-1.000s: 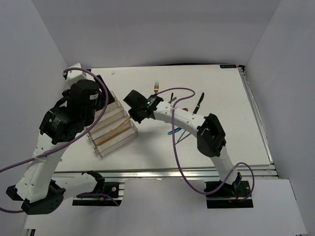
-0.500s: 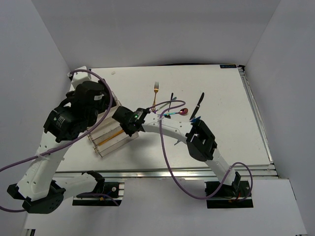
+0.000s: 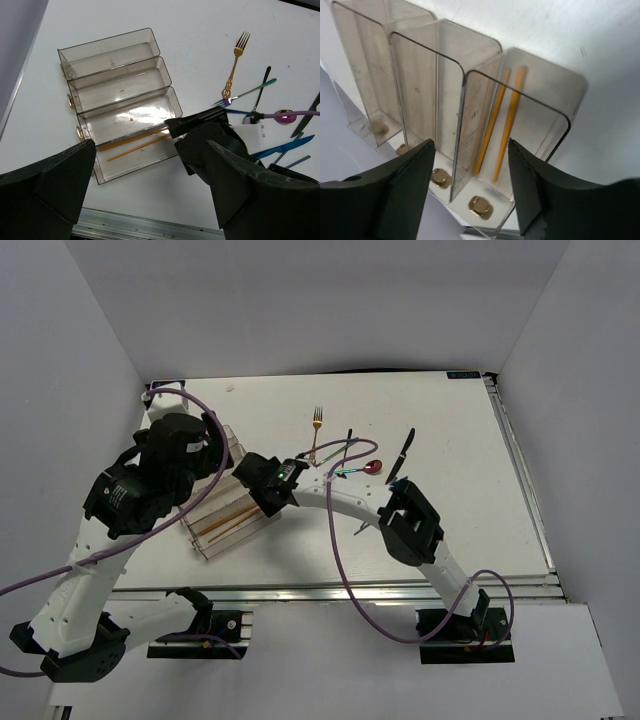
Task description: Sort the eating utensils into containers
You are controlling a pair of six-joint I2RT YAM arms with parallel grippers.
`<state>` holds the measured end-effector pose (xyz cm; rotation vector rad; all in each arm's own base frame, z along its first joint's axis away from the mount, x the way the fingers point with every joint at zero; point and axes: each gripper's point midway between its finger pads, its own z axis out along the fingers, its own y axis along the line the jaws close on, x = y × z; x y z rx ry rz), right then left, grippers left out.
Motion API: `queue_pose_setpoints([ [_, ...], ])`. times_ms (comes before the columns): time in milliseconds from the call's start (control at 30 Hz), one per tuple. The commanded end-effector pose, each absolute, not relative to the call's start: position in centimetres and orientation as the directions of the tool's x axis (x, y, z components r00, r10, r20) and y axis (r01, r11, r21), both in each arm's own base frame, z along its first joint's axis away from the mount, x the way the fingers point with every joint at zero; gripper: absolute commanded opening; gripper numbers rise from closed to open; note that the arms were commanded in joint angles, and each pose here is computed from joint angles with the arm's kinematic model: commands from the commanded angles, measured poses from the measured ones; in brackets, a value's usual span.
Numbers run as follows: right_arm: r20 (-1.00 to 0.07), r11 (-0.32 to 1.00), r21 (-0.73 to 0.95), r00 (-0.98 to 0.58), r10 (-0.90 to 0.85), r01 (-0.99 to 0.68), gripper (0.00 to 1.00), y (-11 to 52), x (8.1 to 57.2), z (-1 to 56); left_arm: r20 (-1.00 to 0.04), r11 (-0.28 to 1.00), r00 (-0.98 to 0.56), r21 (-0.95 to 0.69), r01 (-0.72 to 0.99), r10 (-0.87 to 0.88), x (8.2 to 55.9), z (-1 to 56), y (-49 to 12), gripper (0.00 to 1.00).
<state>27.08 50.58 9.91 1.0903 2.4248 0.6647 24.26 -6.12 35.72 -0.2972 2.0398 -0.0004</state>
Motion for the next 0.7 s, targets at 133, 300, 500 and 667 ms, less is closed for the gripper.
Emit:
queue_pose_setpoints([
  [133,-0.442,0.677,0.639,-0.545,0.712,0.365,0.72,39.0,30.6,20.9,-0.849,0.987,-0.509,-0.079,-0.142,-0.141,25.3,34.2,-7.9,0.98],
  [300,-0.484,0.786,0.314,-0.622,0.615,0.532,0.82,25.7,26.5,16.1,-0.808,0.991,-0.574,-0.117,-0.066,-0.134,26.8,30.9,-11.2,0.98],
  [500,-0.413,0.725,0.097,-0.635,0.653,0.682,0.89,17.7,22.3,10.3,-0.765,0.992,-0.636,-0.125,-0.004,-0.1,28.5,27.7,-14.1,0.98],
  [667,-0.399,0.655,0.172,-0.556,0.729,0.736,0.81,15.2,25.0,8.7,-0.731,0.991,-0.678,-0.134,0.028,-0.08,28.1,25.3,-14.9,0.98],
])
